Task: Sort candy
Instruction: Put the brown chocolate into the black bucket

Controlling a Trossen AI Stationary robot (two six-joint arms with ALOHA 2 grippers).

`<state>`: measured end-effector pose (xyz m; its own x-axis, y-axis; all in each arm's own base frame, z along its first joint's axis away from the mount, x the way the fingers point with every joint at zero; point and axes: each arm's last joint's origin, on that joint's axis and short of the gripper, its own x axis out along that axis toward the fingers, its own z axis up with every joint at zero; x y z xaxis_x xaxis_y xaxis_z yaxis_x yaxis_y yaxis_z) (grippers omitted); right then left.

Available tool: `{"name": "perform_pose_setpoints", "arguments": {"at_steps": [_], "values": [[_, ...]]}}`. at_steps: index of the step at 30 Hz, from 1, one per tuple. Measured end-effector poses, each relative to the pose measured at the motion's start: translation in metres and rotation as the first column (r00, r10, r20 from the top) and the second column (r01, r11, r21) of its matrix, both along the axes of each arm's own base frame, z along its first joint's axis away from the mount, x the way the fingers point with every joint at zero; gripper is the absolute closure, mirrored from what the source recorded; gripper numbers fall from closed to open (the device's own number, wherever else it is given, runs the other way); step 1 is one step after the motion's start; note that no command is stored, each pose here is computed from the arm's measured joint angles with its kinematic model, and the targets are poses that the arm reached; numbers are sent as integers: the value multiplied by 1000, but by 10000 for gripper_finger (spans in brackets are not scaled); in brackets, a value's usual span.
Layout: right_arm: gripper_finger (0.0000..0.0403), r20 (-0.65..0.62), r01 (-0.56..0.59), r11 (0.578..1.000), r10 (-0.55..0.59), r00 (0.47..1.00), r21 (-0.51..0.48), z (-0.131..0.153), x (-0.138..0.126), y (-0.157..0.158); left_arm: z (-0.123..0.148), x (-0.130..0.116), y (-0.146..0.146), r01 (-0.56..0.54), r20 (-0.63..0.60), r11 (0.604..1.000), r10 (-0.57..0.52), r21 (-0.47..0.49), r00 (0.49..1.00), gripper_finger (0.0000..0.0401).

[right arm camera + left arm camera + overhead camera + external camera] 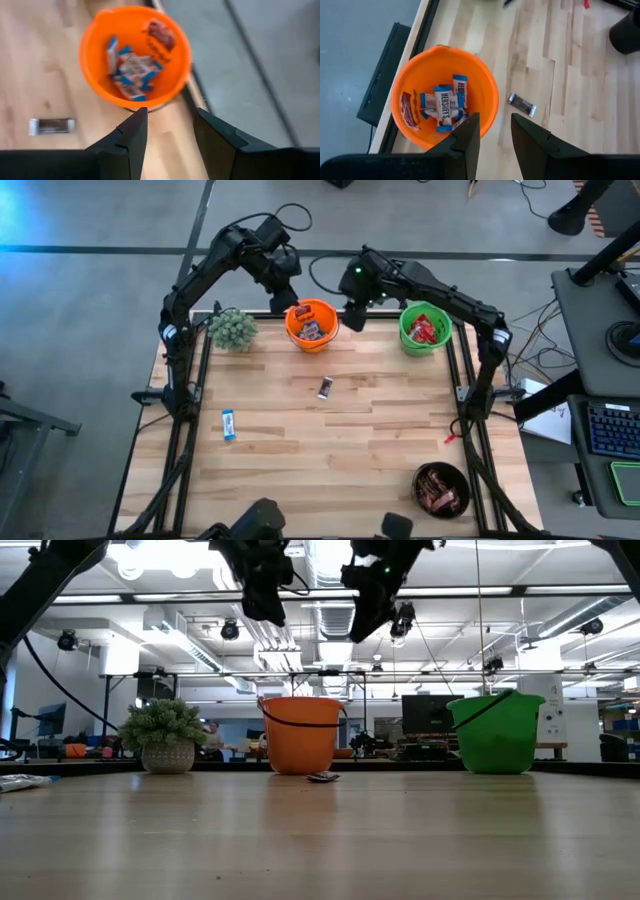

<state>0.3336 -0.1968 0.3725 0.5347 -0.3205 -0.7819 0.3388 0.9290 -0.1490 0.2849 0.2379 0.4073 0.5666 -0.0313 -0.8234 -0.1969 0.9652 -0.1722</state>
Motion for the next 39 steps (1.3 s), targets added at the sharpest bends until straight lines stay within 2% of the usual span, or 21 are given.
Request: {"name": "perform_pose_setpoints", "arguments": {"at_steps": [6,13,21,32,39], "values": [[247,-23,8,995,-6,1000,99,-25,20,1,6,-6,-5,-1,-6,1000,1,-5,1000,307],[209,-124,12,987,8,992,162,-52,34,7,8,-9,-8,-2,-12,1000,2,-10,1000,307],[197,-116,169,948,-142,983,268,-63,46,17,8,-10,-8,-42,-25,999,42,-33,999,307],[199,-155,286,888,-246,957,360,-88,71,43,8,-12,-10,-22,-42,999,21,-35,999,307],[199,-196,345,854,-289,937,390,-106,84,59,29,-27,-24,-7,8,1000,7,16,1000,307]]}}
